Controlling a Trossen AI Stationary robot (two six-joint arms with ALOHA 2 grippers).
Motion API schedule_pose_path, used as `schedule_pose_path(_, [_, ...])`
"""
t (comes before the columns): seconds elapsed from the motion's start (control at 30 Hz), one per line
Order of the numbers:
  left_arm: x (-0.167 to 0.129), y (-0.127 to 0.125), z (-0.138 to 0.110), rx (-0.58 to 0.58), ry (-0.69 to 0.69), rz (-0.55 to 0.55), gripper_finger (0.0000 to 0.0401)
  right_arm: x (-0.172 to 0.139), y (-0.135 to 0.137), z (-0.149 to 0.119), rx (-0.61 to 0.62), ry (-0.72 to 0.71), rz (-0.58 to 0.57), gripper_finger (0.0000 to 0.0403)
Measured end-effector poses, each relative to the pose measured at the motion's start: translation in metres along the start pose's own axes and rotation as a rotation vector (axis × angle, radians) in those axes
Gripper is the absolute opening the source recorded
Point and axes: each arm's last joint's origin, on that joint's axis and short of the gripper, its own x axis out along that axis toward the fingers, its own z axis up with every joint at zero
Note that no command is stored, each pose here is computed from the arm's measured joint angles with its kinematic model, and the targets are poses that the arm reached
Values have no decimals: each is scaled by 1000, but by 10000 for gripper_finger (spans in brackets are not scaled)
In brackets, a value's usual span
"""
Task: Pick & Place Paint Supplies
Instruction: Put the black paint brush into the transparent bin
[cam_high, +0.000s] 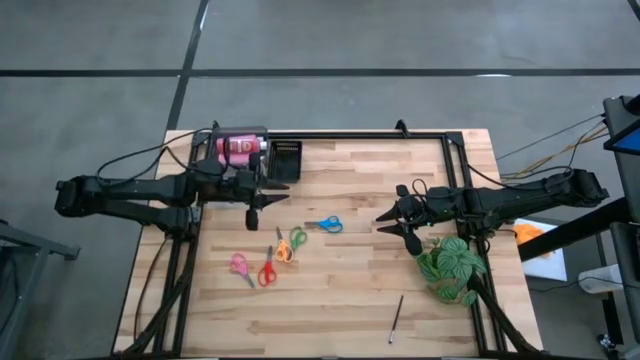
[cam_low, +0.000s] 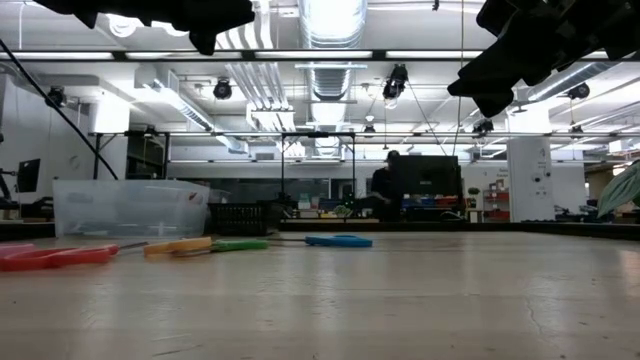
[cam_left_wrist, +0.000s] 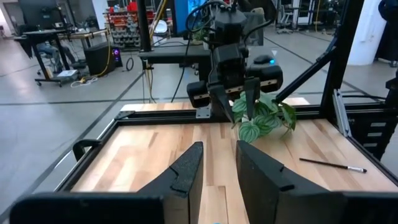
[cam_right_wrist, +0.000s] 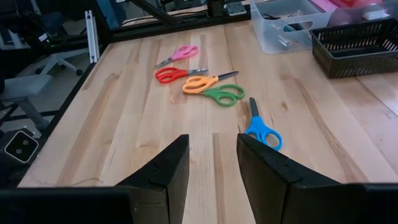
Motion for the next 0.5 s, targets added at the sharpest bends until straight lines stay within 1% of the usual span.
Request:
schedule_pose_path(0.2, [0,0,-3,-11,26,-2,95,0,0,0,0,0,0,134])
schedule_pose_path(0.5, [0,0,-3,-28,29,-2,95,0,0,1,0,-6,-2,134])
